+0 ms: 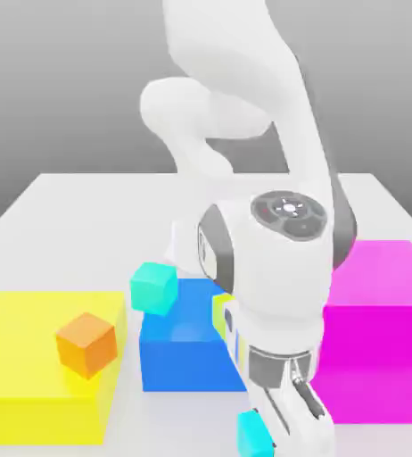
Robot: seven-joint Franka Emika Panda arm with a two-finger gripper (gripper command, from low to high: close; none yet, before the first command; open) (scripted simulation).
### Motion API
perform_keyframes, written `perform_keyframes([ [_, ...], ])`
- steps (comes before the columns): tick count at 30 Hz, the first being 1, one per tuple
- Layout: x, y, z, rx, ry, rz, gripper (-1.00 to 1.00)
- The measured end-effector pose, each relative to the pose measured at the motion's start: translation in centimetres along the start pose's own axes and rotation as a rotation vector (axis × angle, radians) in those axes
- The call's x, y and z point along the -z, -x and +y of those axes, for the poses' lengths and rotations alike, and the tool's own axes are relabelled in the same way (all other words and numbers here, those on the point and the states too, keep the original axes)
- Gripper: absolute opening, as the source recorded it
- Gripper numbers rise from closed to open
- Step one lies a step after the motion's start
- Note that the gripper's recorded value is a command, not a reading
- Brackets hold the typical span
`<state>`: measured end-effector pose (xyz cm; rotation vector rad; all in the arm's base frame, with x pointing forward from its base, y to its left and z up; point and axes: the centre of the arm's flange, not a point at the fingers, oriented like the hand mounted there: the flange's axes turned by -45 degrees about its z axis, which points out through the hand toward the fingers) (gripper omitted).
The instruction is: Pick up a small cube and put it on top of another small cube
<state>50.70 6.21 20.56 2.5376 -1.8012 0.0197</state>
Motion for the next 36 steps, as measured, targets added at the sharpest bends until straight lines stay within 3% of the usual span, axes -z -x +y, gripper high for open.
perform_keyframes([
  [8,4.9,-4.8,6.4,0.102,0.086,0.095,-1.00],
  [16,9.9,-7.2,13.5,0.195,0.116,0.101,-1.00],
  [22,12.8,-7.7,19.0,0.268,0.082,0.056,-1.00],
  [28,14.5,-7.0,24.0,0.365,-0.007,-0.014,-1.00],
  [34,9.0,-6.8,24.5,0.384,-0.025,-0.025,-1.00],
  [35,8.4,-6.7,24.6,0.384,-0.025,-0.025,1.00],
  [36,8.4,-6.7,24.6,0.384,-0.025,-0.025,1.00],
])
